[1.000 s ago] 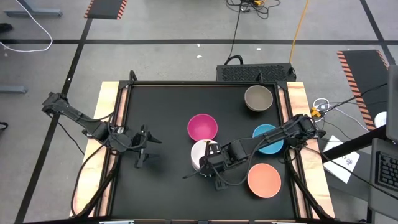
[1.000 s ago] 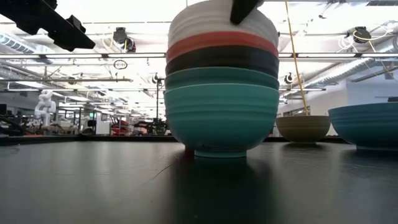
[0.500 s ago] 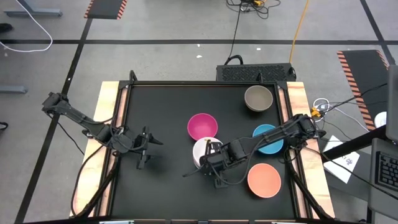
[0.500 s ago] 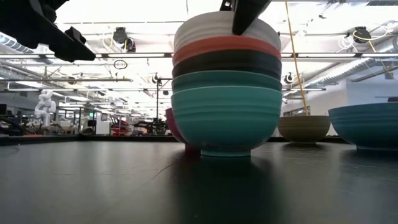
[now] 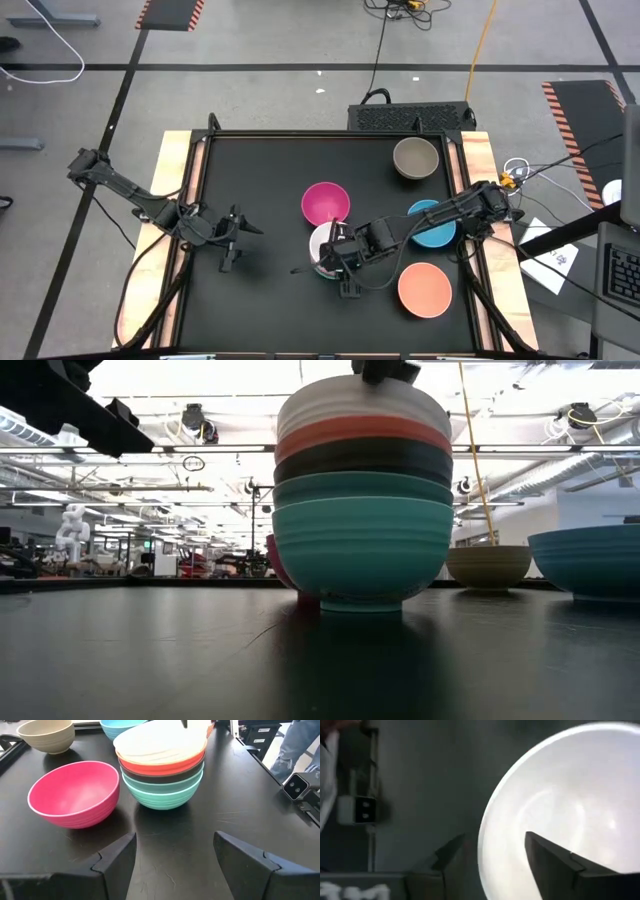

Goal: Nest bowls inside each other
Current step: Stack the pink bowl on the white bowl

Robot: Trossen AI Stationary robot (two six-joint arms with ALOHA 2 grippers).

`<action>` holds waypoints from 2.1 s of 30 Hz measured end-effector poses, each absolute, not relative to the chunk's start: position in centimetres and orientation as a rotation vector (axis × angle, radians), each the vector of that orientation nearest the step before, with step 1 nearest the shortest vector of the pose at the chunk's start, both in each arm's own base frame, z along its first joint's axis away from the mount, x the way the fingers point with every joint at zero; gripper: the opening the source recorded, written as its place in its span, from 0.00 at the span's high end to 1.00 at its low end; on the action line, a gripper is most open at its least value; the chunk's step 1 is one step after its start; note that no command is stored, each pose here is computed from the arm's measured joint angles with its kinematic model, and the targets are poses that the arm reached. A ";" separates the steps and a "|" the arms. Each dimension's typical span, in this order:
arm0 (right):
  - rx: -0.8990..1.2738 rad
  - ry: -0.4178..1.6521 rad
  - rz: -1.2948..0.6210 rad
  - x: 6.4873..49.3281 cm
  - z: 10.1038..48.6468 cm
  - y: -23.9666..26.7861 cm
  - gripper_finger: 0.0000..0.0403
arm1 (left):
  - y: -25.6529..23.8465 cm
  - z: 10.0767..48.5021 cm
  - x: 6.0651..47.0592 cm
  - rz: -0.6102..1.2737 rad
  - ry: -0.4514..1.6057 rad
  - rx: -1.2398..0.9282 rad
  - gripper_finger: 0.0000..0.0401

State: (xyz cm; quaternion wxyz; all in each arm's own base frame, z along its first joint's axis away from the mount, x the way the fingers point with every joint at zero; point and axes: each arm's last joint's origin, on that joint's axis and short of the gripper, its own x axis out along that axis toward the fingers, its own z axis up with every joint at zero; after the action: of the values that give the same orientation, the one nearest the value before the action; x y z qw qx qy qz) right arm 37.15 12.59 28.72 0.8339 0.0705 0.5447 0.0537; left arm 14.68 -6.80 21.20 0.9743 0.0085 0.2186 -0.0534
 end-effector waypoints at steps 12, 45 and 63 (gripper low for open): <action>0.091 0.838 -0.038 33.7 37.2 5.8 0.51 | -6.8 21.2 14.7 -0.114 0.440 0.026 0.33; 0.221 1.054 0.093 36.5 28.5 -14.4 0.52 | -6.6 20.5 14.3 -0.114 0.515 0.091 0.33; 0.319 1.049 0.127 38.1 26.4 -14.4 0.52 | -6.6 20.5 14.3 -0.127 0.512 0.142 0.33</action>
State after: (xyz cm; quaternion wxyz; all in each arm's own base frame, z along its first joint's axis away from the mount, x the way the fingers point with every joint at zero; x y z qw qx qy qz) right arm 38.07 -14.38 26.40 0.8515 0.1513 0.4985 0.0604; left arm 14.32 -6.62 20.51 0.9629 0.0699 0.2528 -0.0629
